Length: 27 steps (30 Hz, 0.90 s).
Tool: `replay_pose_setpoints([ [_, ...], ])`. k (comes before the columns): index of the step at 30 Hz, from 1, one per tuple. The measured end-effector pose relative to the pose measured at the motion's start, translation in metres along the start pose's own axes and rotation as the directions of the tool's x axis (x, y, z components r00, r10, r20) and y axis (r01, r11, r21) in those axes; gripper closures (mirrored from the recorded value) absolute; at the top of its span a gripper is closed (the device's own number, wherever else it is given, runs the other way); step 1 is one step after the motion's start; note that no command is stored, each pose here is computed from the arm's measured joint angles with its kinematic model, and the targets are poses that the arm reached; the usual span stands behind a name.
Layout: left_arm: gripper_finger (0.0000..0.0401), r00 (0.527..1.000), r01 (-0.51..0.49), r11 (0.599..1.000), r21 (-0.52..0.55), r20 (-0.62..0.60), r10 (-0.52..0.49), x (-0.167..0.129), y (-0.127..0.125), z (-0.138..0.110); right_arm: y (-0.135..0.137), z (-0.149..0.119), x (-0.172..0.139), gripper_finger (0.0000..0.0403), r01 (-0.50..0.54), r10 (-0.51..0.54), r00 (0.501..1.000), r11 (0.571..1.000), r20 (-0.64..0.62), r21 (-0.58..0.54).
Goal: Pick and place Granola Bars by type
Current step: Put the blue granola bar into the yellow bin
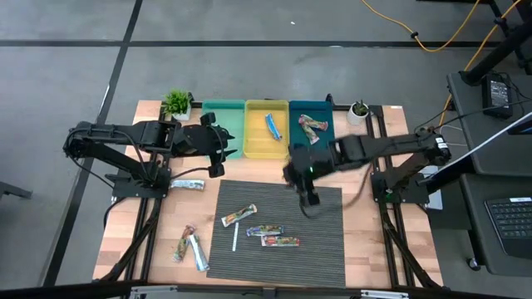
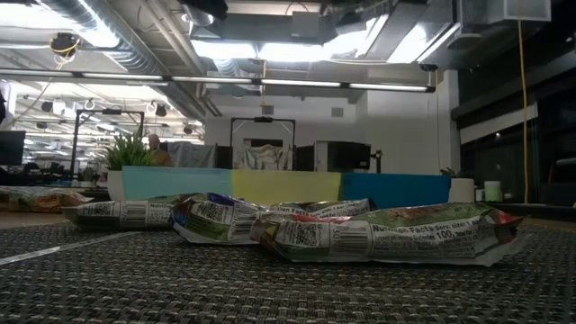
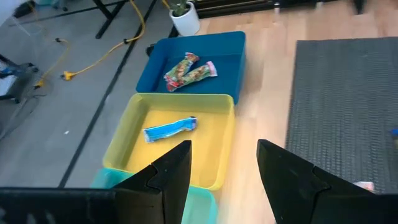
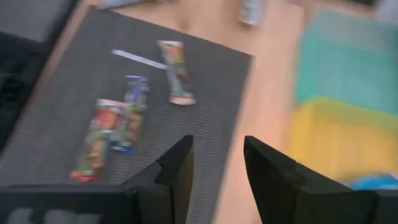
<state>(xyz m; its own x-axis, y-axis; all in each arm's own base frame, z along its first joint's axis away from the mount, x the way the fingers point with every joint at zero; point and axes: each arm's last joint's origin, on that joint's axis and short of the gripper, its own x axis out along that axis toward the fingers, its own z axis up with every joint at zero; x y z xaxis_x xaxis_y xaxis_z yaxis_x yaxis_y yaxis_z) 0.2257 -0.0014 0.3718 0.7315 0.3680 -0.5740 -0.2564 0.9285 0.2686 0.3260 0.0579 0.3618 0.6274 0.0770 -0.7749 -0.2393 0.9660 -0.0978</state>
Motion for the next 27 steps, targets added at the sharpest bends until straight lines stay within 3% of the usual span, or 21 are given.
replay_pose_setpoints([
  [9,0.0226,0.994,0.105,0.994,-0.001,0.006,-0.105,0.000,-0.003,0.000,0.066,0.011,-0.007,0.0260,-0.114,0.132,0.986,0.980,0.100,-0.162],
  [15,0.0226,0.994,0.106,0.994,-0.001,0.006,-0.106,0.000,-0.003,0.000,0.078,0.016,-0.003,0.0260,-0.110,0.127,0.981,0.986,0.144,-0.124],
  [27,0.0226,0.995,0.104,0.995,-0.001,0.006,-0.104,0.000,-0.003,0.000,0.091,0.010,0.077,0.0260,-0.070,0.069,0.997,0.997,-0.026,-0.035],
])
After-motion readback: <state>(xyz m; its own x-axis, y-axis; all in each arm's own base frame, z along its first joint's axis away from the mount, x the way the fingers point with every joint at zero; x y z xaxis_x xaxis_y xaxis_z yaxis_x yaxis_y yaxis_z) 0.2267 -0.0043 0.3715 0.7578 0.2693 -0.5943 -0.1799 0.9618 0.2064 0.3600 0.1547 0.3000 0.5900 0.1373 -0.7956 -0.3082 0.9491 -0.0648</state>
